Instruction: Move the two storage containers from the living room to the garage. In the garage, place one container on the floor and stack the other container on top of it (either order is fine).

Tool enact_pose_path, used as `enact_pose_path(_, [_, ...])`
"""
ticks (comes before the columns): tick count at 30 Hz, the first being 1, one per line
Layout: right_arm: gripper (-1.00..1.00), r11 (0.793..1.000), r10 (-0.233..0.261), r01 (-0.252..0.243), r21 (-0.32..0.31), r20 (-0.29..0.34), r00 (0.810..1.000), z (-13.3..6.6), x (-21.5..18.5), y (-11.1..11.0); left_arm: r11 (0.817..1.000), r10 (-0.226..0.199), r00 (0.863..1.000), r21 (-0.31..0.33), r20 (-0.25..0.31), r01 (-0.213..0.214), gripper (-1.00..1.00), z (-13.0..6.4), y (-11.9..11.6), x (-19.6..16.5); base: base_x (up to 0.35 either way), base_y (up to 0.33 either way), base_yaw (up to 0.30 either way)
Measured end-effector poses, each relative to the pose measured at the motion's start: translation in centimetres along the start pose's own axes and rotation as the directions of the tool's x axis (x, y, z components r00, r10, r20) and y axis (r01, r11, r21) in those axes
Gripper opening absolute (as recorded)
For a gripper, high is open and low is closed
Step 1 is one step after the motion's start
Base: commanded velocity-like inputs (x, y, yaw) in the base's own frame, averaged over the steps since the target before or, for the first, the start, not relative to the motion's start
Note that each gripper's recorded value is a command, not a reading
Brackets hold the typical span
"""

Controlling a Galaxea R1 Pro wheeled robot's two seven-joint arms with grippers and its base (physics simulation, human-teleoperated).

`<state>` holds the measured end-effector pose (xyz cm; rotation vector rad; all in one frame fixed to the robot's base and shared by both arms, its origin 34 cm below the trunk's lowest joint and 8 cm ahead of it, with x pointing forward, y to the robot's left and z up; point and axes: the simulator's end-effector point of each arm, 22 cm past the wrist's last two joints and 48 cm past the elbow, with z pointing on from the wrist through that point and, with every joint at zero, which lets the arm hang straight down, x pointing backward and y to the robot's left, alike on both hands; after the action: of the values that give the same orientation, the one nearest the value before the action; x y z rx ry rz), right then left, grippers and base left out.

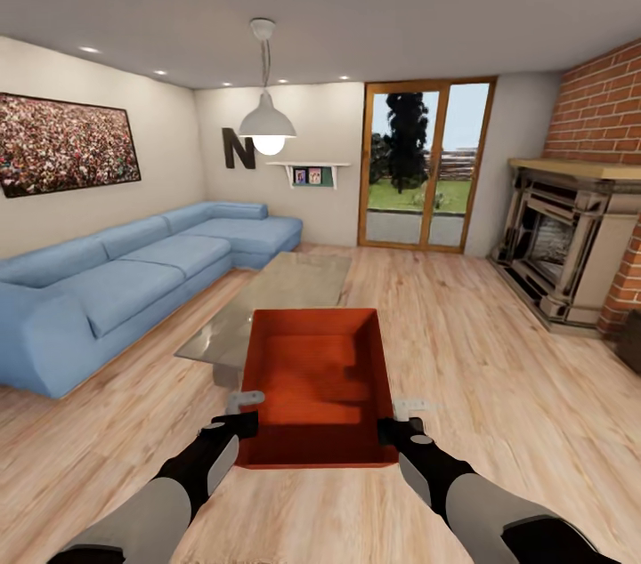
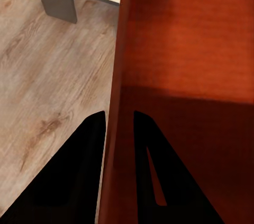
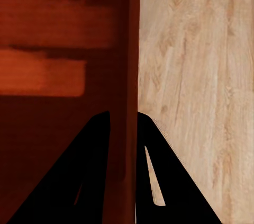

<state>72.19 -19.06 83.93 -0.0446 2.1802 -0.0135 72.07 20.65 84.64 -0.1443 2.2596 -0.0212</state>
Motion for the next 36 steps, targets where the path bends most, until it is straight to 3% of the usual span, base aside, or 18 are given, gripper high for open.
enact_pose_path(36, [-1.00,1.000,0.000,0.000,-0.001,0.000,1.000,0.02,0.01,-0.15,1.000,0.000,1.000,-0.001,0.000,0.000,-1.00,-0.02,-0.14,0.02,0.000,0.000,0.300])
